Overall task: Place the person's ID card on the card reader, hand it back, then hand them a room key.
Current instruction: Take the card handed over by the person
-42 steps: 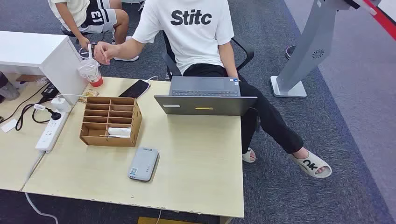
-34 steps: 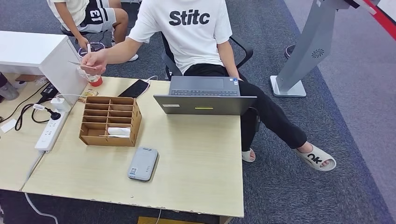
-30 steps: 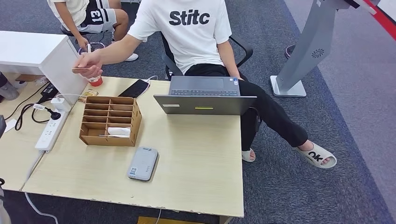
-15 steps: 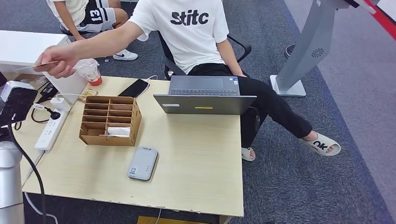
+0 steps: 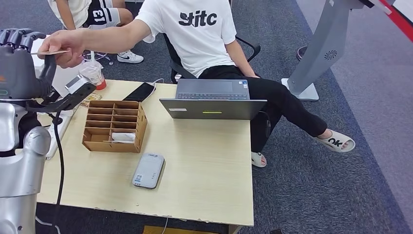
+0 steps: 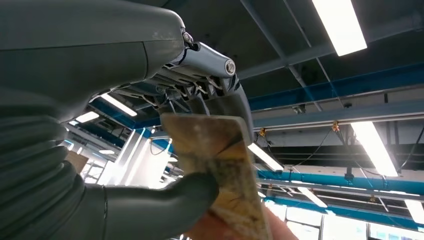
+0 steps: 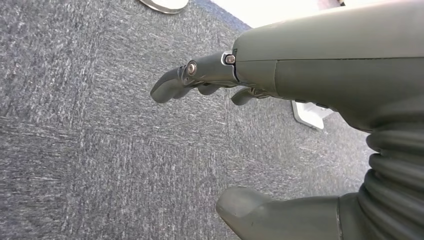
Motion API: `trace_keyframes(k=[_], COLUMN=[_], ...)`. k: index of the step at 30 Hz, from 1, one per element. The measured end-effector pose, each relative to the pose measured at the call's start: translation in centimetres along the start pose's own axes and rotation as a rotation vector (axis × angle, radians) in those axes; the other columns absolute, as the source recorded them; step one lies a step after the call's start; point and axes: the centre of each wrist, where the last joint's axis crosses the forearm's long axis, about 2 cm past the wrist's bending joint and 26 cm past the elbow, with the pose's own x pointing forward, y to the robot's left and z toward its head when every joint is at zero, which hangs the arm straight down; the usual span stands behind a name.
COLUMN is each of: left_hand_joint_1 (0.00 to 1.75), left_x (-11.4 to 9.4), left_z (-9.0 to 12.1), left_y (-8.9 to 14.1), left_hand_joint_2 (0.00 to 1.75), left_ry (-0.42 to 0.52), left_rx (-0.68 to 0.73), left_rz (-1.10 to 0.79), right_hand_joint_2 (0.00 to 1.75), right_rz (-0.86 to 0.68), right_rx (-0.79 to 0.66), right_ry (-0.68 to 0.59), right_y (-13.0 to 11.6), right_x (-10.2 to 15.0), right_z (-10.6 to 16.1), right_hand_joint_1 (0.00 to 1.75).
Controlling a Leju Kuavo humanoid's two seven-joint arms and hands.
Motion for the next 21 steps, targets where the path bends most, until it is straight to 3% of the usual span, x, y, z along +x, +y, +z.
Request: trace_keyframes(k=[21], left_hand_joint_1=[1.75], left_x=[0.6], left_z=[0.6], left_y=[-1.5], left_hand_joint_2=[1.75], left_ry=[-0.011], left_rx=[-0.072], left_rz=[0.013], right_hand_joint_2=[1.75], right_rz=[0.014], right_rx=[0.009], right_ry=[0.007], right_y=[0.2], right_x=[-0.1], right_z=[0.1], right_hand_joint_1=[0.00])
